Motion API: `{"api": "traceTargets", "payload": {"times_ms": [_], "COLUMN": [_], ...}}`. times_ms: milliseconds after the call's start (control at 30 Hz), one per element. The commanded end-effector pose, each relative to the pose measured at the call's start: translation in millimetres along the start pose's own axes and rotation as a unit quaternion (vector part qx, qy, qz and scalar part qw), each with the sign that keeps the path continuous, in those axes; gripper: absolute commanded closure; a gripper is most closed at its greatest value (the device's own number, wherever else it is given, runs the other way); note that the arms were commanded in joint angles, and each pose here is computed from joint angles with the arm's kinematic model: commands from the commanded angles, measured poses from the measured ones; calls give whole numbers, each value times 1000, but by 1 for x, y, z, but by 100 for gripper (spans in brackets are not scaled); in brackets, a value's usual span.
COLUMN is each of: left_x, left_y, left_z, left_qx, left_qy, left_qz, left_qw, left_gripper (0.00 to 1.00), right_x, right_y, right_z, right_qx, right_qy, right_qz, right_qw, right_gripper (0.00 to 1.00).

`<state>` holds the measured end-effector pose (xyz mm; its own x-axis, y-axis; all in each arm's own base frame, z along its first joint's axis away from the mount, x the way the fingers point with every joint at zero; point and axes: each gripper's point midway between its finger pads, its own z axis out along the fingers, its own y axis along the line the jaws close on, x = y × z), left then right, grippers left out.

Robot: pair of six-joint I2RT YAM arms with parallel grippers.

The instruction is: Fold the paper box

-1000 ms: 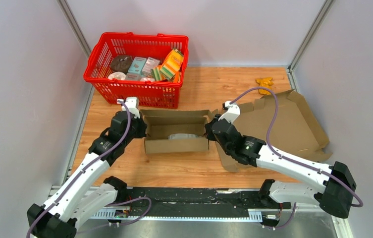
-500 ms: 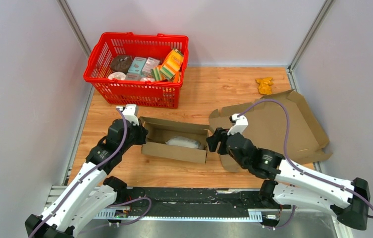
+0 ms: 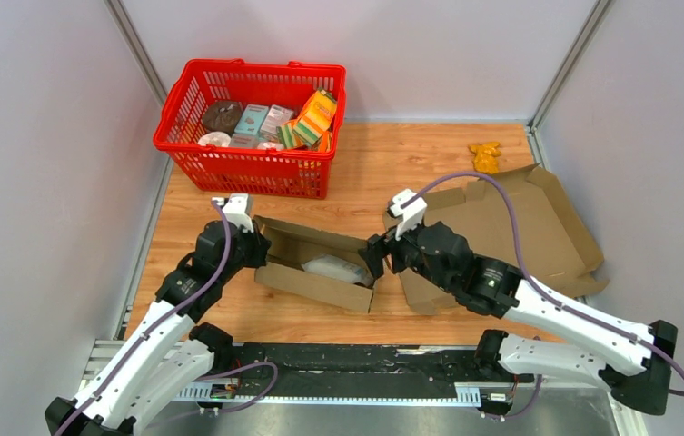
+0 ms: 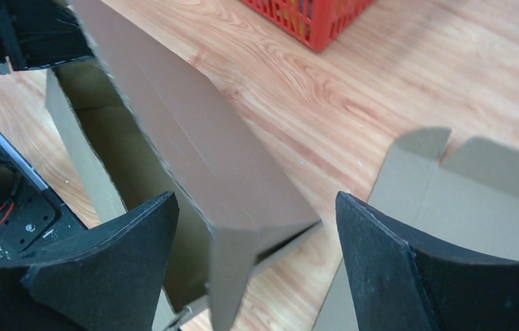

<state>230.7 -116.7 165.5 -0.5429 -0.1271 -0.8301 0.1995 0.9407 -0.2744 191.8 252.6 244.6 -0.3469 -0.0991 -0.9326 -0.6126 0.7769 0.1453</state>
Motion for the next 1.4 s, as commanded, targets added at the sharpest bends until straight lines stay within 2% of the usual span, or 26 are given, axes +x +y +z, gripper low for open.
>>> {"api": "traceTargets", "payload": {"times_ms": [0,100,200,233,300,333,367,467,533,567,667,900,1000,1100,1200,1267,1367], "left_x": [20,21,20,20,19,19,22,21,12,15,2,-40,-46,-30,-24,-22,-13], "left_y": [3,3,2,2,1,0,0,-7,-20,-21,-35,-37,-35,-18,-11,-9,3], "left_z": [-5,-7,-12,-14,-22,-25,-29,-46,-62,-69,-103,-181,-188,-173,-166,-167,-170], "left_qx": [-2,0,4,5,12,16,18,38,67,71,112,140,134,79,60,58,33], "left_qy": [34,30,22,22,18,17,21,15,5,15,-6,-96,-105,-70,-65,-70,-68], "left_qz": [-2,-6,-10,-11,-17,-18,-20,-44,-76,-87,-115,-109,-106,-131,-137,-138,-142], "left_qw": [999,1000,1000,1000,1000,1000,999,998,995,994,987,979,980,986,987,986,987], "left_gripper": [98,96,90,83,76,68,65,56,50,50,50,55,57,57,52,53,51], "right_x": [-46,-36,-24,-23,-20,-16,-14,-4,8,15,40,83,90,79,59,49,39], "right_y": [34,55,65,67,67,67,66,80,88,90,91,108,113,108,99,102,110], "right_z": [11,28,43,45,48,50,51,50,51,51,53,43,41,44,47,47,54], "right_qx": [-79,-130,-151,-155,-156,-156,-156,-195,-220,-227,-233,-275,-272,-245,-207,-212,-216], "right_qy": [-41,-18,0,1,-1,2,3,18,38,48,79,131,138,125,101,88,83], "right_qz": [-98,-134,-148,-153,-161,-166,-167,-160,-152,-147,-138,-94,-93,-90,-89,-94,-97], "right_qw": [991,982,977,976,975,974,973,968,963,962,959,948,948,957,969,969,968], "right_gripper": [14,19,30,32,42,46,53,60,60,58,54,43,39,36,30,25,24]}}
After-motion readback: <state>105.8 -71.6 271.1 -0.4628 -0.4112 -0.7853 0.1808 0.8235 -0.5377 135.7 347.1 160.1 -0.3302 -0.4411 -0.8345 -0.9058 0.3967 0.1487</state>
